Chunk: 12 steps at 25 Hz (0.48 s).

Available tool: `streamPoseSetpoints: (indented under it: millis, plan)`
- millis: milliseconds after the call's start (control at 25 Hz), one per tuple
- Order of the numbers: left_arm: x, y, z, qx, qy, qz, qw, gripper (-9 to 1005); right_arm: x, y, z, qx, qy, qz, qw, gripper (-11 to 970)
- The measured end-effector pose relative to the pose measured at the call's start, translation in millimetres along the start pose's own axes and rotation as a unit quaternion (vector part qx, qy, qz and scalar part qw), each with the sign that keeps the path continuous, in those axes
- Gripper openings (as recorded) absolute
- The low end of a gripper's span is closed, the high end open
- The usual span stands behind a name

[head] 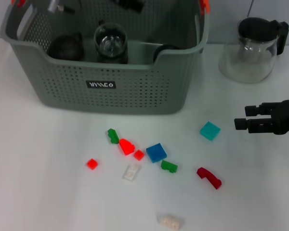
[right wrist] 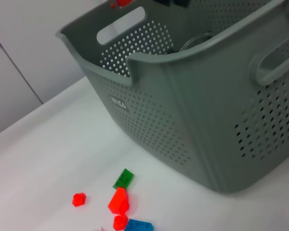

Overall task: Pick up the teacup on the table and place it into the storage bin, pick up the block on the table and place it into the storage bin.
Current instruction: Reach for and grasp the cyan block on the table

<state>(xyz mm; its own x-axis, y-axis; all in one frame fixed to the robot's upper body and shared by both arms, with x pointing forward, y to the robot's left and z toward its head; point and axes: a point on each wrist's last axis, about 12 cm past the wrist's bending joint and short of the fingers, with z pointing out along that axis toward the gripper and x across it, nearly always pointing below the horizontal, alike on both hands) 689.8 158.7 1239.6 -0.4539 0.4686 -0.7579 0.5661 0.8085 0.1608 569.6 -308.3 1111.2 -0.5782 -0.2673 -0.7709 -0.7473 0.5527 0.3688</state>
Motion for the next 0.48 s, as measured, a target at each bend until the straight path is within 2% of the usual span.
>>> streamPoseSetpoints:
  millis: [40, 80, 120, 160, 240, 320, 480]
  plan:
    - [-5, -2.8, -15, 0.015, -0.020, -0.005, 1.000, 716, 0, -0.2, 0, 0.000, 0.000, -0.001, 1.000, 750]
    - [-5, -2.8, -15, 0.015, -0.020, -0.005, 1.000, 746, -1, -0.3, -1, 0.001, 0.000, -0.002, 1.000, 750]
    - [-8, -11.8, -40, 0.063, -0.057, -0.013, 0.996, 776, -1, -0.4, -1, 0.000, 0.000, -0.003, 1.000, 750]
    - [-7, -14.5, -45, 0.079, -0.065, -0.012, 0.995, 788, -2, -0.2, -1, -0.001, 0.001, -0.005, 1.000, 750]
    - [3, -27.2, -63, 0.151, -0.088, 0.002, 0.985, 812, -3, -0.2, -2, -0.001, 0.001, -0.010, 1.000, 749]
    - [19, -38.0, -75, 0.220, -0.106, 0.021, 0.970, 836, -3, -0.8, -4, -0.002, 0.004, -0.013, 1.000, 748]
    - [61, -54.1, -95, 0.360, -0.137, 0.057, 0.921, 840, -4, -1.5, -7, -0.004, 0.021, -0.018, 1.000, 749]
